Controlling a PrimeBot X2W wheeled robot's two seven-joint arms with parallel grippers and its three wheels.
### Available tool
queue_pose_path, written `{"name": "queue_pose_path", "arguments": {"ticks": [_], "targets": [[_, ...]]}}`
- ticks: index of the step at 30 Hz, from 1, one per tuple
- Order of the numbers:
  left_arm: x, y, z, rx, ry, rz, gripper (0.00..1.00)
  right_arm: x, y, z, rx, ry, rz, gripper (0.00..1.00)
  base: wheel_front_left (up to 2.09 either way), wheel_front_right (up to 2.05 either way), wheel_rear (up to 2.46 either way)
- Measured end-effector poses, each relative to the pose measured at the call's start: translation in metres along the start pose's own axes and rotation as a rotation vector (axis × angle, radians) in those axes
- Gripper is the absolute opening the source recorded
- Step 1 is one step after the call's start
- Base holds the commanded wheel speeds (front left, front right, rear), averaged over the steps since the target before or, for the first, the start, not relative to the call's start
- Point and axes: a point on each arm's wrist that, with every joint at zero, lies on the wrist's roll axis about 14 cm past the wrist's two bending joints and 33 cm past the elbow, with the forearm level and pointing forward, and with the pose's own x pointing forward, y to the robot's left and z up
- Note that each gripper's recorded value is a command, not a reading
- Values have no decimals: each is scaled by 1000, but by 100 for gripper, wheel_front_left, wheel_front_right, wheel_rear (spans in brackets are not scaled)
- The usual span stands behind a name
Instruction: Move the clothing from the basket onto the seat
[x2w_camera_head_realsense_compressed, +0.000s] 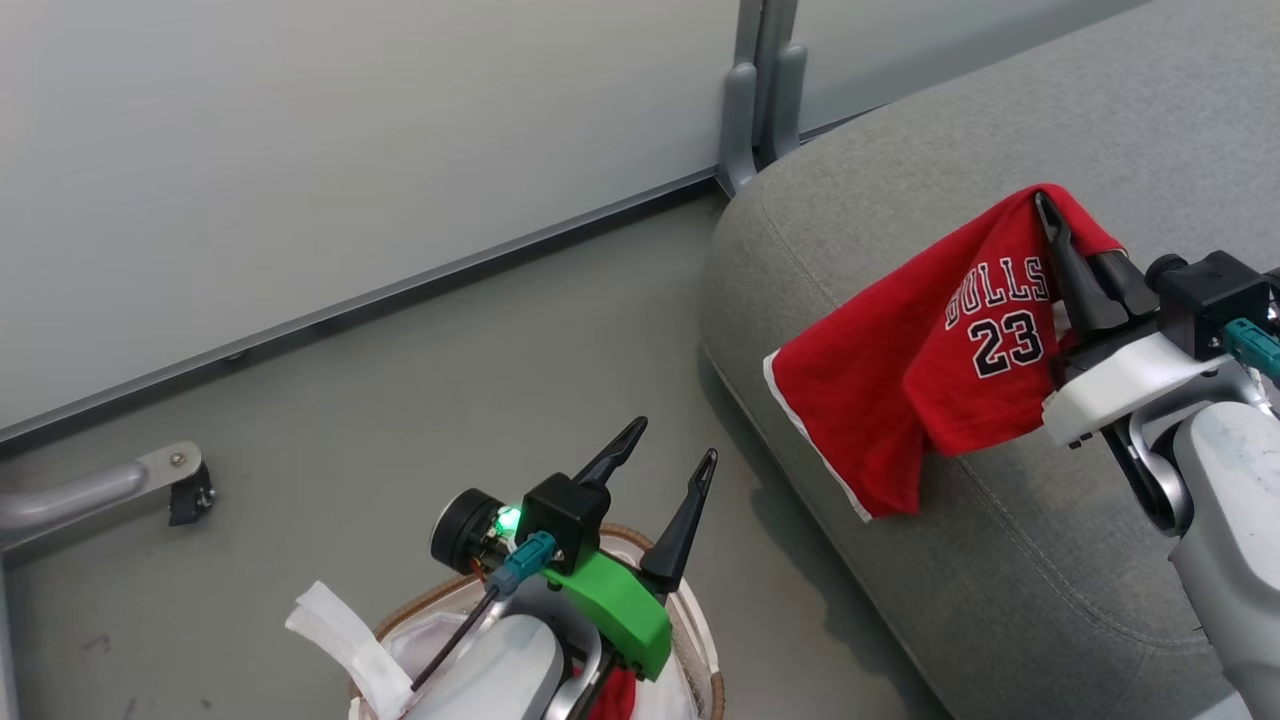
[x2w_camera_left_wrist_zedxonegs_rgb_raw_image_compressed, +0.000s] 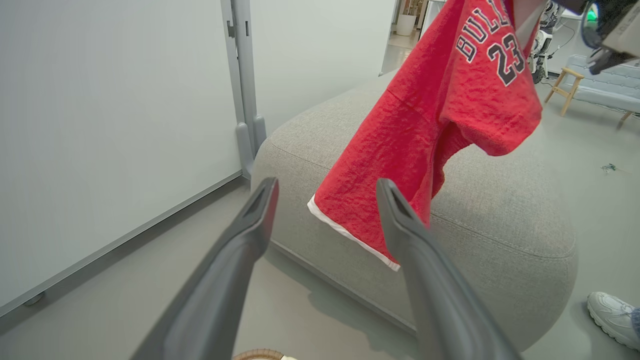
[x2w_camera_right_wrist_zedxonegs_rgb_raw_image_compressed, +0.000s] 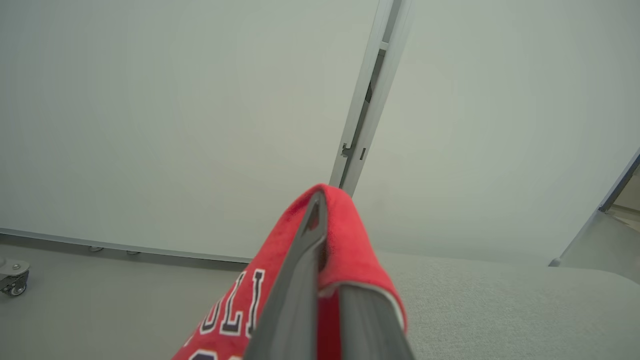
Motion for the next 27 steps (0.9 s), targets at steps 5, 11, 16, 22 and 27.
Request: {"name": "queue_pose_path", "arguments": {"ticks": [5, 11, 16, 22, 27], "targets": [[13, -14, -9, -21, 17, -66, 100, -9, -18, -13, -13, 44, -47, 0, 0, 0, 0], [21, -15, -23, -49, 43, -95, 100, -5, -26, -28, -35, 90, -59, 0, 0, 0, 0], [27, -3, -33, -50, 61, -85, 100, 24, -34, -19, -108, 68, -32, 0, 0, 0, 0], [34, 25, -40, -52, 61, -47, 100, 81, -55, 11, -249, 3, -4, 0, 0, 0, 0], [40, 53, -45, -45, 49, -13, 100, 134, -82, 44, -368, -61, -21, 0, 0, 0, 0]]}}
